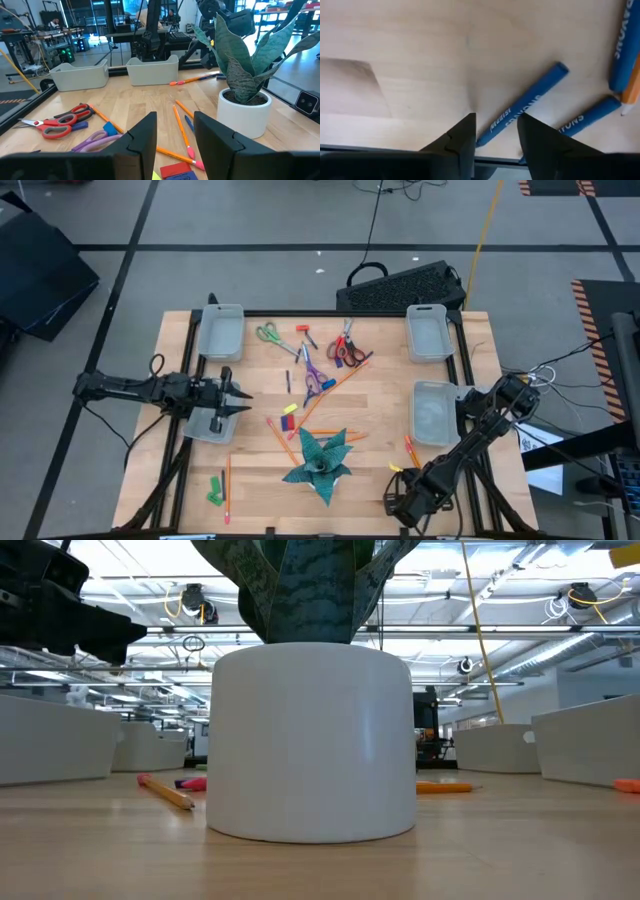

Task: Sort crayons/erasers/pens/pencils in bins
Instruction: Put the blue crayon into the bottom right gray bin

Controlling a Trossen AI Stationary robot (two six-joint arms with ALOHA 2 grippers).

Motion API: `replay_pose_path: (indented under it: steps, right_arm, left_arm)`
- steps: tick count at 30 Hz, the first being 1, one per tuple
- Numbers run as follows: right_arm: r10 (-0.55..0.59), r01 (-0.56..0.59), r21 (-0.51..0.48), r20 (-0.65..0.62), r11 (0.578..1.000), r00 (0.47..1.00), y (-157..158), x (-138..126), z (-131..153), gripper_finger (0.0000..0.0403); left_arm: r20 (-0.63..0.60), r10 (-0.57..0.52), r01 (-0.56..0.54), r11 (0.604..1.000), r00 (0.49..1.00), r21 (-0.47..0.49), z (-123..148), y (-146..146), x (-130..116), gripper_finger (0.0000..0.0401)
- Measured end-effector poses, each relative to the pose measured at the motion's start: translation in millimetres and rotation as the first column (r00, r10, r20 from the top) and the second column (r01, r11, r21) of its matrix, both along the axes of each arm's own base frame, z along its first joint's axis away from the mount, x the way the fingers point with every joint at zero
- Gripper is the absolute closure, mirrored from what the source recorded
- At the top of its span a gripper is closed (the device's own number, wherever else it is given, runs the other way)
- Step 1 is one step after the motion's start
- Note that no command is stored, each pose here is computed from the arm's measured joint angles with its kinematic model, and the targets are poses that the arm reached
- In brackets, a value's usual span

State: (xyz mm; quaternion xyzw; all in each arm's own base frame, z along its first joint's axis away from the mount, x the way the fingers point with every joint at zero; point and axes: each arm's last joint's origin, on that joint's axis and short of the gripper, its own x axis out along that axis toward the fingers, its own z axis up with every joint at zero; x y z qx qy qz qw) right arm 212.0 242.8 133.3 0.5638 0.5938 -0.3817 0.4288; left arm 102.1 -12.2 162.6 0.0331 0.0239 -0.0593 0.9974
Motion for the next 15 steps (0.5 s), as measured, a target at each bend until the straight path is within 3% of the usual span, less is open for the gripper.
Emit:
replay_pose_path:
  steps: [15]
  right_arm:
    - [0.061,-0.06,-0.072,0.014,0.996,0.998,-17.2,9.3,-0.7,0.0347]
  left_arm:
    - [0.0,0.0,0.0,1.0,1.0,0.0,0.1,0.0,0.0,0.0267]
